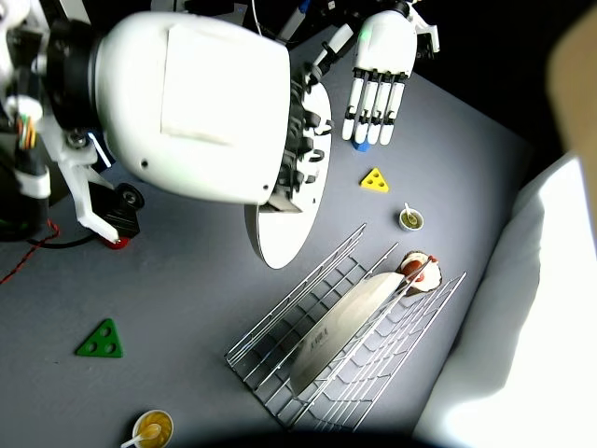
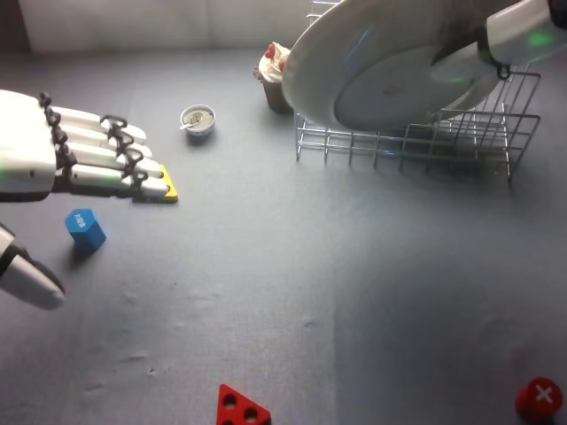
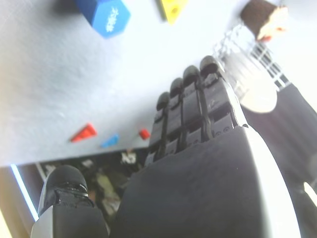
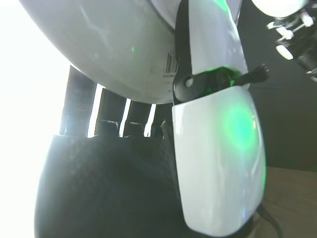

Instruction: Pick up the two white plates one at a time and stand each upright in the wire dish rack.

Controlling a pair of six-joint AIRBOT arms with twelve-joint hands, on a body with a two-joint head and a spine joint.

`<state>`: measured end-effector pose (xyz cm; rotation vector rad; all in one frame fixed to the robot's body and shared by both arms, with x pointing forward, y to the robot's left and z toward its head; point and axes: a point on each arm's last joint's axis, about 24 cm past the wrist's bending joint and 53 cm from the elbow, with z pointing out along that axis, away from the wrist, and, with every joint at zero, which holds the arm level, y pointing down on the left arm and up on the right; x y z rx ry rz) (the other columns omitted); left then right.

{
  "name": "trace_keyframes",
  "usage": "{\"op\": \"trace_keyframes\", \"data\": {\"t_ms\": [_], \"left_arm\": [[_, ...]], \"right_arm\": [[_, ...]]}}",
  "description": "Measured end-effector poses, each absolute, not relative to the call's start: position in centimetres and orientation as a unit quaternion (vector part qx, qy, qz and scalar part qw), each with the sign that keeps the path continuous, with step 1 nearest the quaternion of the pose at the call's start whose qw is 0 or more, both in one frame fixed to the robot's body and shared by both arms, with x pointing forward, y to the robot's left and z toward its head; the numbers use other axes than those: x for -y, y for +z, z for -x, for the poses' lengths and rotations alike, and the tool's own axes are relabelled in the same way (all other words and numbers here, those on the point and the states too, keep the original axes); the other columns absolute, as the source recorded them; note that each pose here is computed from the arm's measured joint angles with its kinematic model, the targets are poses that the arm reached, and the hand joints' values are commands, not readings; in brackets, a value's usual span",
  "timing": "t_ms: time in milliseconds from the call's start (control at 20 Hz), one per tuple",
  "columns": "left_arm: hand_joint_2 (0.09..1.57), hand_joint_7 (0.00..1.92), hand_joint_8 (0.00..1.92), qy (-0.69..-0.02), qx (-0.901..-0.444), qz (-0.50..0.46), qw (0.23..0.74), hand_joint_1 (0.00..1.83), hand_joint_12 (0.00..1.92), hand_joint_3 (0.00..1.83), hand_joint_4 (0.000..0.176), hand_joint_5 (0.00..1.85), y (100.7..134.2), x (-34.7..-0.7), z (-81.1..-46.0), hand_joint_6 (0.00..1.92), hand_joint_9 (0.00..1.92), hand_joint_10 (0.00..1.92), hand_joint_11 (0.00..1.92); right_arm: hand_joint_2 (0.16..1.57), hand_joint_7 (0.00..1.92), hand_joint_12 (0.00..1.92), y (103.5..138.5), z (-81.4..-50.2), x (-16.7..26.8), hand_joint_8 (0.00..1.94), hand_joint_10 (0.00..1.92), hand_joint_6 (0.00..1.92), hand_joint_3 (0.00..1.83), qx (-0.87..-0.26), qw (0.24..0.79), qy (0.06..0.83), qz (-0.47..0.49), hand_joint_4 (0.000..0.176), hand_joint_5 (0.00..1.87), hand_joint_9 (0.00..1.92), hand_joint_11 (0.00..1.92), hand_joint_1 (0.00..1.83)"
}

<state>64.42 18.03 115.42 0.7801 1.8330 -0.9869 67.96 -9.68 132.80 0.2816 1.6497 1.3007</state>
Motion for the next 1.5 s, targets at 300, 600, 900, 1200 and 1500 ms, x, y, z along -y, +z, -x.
{"op": "trace_keyframes", "data": {"t_ms": [300,600,900,1200,1500], "left_arm": [[0.96,0.09,0.00,-0.399,-0.739,-0.319,0.440,0.05,0.01,0.00,0.000,0.06,115.3,-18.3,-64.2,0.00,0.08,0.00,0.09],[0.95,0.12,0.01,-0.405,-0.737,-0.325,0.433,0.06,0.01,0.00,0.000,0.09,115.2,-18.0,-63.6,0.01,0.11,0.01,0.11],[0.95,0.12,0.00,-0.399,-0.741,-0.316,0.438,0.01,0.01,0.00,0.000,0.08,115.1,-18.1,-64.1,0.00,0.12,0.00,0.12],[0.94,0.12,0.00,-0.399,-0.742,-0.323,0.431,0.02,0.00,0.00,0.000,0.08,114.6,-17.3,-63.6,0.00,0.12,0.00,0.10],[0.95,0.15,0.01,-0.397,-0.747,-0.328,0.420,0.02,0.02,0.00,0.000,0.11,113.7,-16.8,-62.9,0.00,0.15,0.01,0.15]], "right_arm": [[1.04,1.17,1.33,133.3,-70.2,11.9,0.41,0.57,0.94,0.00,-0.661,0.492,0.543,-0.161,0.000,0.96,1.21,1.00,1.50],[1.03,1.17,1.30,133.3,-71.9,12.9,0.42,0.56,0.92,0.00,-0.654,0.496,0.542,-0.182,0.000,0.96,1.22,1.02,1.50],[1.03,1.20,1.30,131.3,-73.3,13.2,0.38,0.55,0.89,0.00,-0.665,0.484,0.532,-0.201,0.000,0.97,1.23,1.02,1.50],[1.03,1.17,1.26,130.1,-73.9,12.6,0.40,0.57,0.86,0.00,-0.668,0.484,0.527,-0.205,0.000,1.01,1.21,1.04,1.50],[1.04,1.16,1.28,128.9,-74.5,12.4,0.40,0.58,0.95,0.00,-0.671,0.485,0.521,-0.209,0.000,0.96,1.21,1.02,1.50]]}}
